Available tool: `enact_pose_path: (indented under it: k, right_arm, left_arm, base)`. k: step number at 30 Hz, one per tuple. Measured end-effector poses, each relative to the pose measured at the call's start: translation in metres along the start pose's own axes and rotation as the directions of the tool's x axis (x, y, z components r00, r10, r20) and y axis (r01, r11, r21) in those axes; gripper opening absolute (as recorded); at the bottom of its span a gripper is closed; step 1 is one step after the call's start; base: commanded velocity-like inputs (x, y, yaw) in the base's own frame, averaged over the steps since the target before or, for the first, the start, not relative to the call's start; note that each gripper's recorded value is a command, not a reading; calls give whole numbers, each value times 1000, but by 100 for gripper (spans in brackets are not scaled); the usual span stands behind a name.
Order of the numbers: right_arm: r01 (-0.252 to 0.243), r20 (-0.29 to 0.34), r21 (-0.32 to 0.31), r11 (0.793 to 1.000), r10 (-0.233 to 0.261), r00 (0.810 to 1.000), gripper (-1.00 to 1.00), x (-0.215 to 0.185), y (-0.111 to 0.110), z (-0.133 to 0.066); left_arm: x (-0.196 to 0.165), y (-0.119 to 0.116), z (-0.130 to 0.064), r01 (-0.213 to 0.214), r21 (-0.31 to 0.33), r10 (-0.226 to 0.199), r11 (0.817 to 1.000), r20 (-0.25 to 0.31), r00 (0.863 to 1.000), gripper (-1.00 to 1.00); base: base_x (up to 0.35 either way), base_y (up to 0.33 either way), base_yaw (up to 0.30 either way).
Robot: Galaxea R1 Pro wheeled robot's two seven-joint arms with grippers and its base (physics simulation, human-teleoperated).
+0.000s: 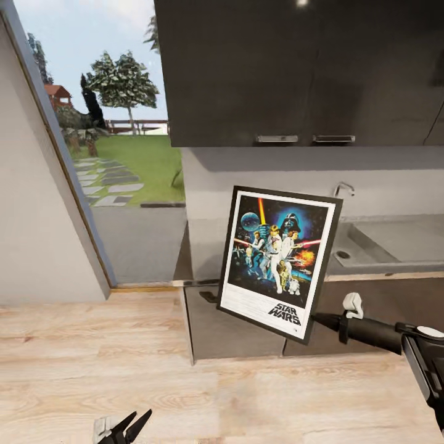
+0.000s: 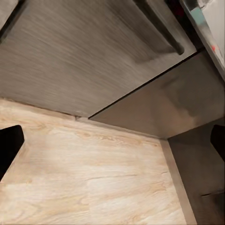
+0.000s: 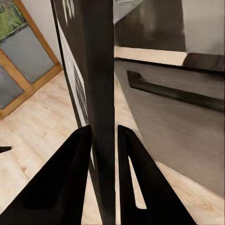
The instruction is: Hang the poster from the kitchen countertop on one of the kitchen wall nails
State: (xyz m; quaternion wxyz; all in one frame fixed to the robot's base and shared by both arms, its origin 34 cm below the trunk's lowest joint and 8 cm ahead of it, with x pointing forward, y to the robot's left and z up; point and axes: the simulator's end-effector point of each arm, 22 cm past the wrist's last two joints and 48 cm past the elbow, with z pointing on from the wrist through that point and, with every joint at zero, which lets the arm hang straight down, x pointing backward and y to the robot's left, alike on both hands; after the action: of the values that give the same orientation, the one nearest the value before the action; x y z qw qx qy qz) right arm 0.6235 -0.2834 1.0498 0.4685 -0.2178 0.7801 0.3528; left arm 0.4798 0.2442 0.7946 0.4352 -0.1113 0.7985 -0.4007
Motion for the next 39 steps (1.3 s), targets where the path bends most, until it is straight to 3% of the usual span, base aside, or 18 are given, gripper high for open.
enact_pose_path:
  k: [6, 11, 12, 15, 20, 24, 39]
  right_arm:
    - [0, 0, 0, 1000, 0, 1000, -100, 0, 0, 0]
    - [0, 0, -1, 1000, 0, 1000, -100, 0, 0, 0]
    - [0, 1, -1, 1000, 0, 1000, -100, 0, 0, 0]
    - [-1, 2, -3, 1000, 1, 1000, -100, 0, 1, 1]
    - [-5, 1, -3, 1000, 5, 1000, -100, 1, 1, 2]
    - [-6, 1, -3, 1000, 6, 1000, -100, 2, 1, 3]
    - [-8, 0, 0, 1000, 8, 1000, -100, 2, 0, 2]
  left_arm:
    - [0, 1, -1, 1, -4, -1, 1000, -1, 1000, 100]
    - [-2, 33, -5, 1, -144, -1, 990, 1, 1000, 100]
    - [-3, 50, -9, 1, -218, -1, 976, 3, 1000, 100]
    - [-4, 77, -17, 4, -338, -2, 941, 6, 1000, 100]
    - [-6, 96, -32, 79, -423, -48, 903, 82, 995, 100]
    - [6, 101, -46, 101, -444, -68, 890, 89, 994, 100]
    - [8, 101, -48, 101, -444, -67, 890, 91, 994, 100]
  base:
    - [0, 293, 291]
    - [0, 293, 291]
    - [0, 293, 291]
    - [0, 293, 291]
    - [1, 293, 290]
    - [60, 293, 290]
    - [134, 292, 59]
